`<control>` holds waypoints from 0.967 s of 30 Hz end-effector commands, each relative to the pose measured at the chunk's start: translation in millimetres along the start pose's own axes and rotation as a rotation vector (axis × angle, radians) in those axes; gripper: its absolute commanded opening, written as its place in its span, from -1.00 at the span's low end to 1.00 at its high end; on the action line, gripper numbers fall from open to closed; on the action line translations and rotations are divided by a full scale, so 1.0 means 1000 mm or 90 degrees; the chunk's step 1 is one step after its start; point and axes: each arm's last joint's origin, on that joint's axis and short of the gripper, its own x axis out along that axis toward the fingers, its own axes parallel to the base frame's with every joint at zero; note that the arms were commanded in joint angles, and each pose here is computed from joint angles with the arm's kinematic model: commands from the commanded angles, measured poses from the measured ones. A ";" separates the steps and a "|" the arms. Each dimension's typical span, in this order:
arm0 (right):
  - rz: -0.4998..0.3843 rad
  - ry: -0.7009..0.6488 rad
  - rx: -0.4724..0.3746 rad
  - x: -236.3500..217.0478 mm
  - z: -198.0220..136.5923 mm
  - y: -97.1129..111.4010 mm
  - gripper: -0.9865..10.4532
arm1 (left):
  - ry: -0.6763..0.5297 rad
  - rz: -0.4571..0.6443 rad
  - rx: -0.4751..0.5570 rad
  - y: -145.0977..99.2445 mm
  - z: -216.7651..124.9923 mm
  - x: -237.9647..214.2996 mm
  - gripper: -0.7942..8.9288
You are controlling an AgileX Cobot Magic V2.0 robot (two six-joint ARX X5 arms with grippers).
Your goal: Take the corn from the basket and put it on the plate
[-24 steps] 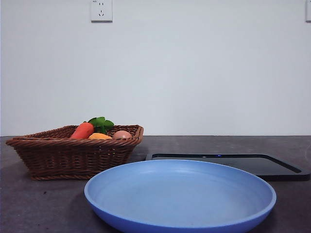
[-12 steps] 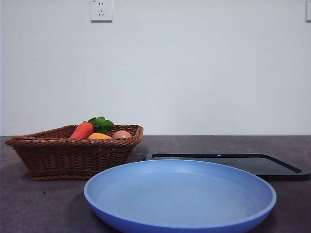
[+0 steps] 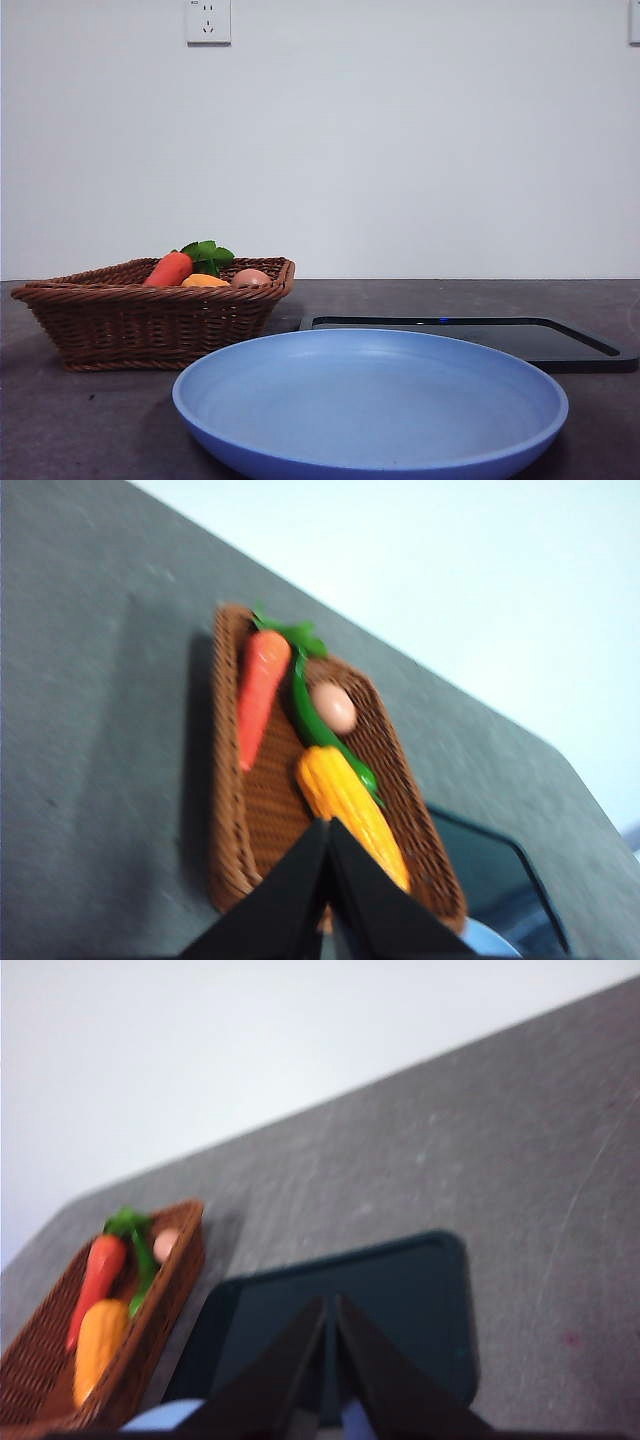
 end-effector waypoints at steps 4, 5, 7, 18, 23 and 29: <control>0.037 0.104 -0.077 0.000 0.031 0.019 -0.82 | 0.073 -0.043 0.026 -0.023 0.031 0.002 -0.83; 0.046 0.125 -0.086 0.002 0.034 0.020 -0.82 | 0.091 -0.053 0.029 -0.026 0.035 0.003 -0.83; 0.063 0.176 -0.100 0.006 0.040 0.023 -0.82 | 0.141 -0.079 0.027 -0.032 0.044 0.007 -0.83; 0.105 0.410 -0.115 0.031 0.048 0.032 -0.82 | 0.335 -0.084 0.078 -0.045 0.060 0.018 -0.83; 0.122 0.470 -0.113 0.041 0.042 0.034 -0.82 | 0.390 -0.078 0.080 -0.042 0.054 0.020 -0.83; 0.134 0.492 -0.115 0.047 0.039 0.037 -0.82 | 0.396 -0.078 0.083 -0.041 0.053 0.020 -0.83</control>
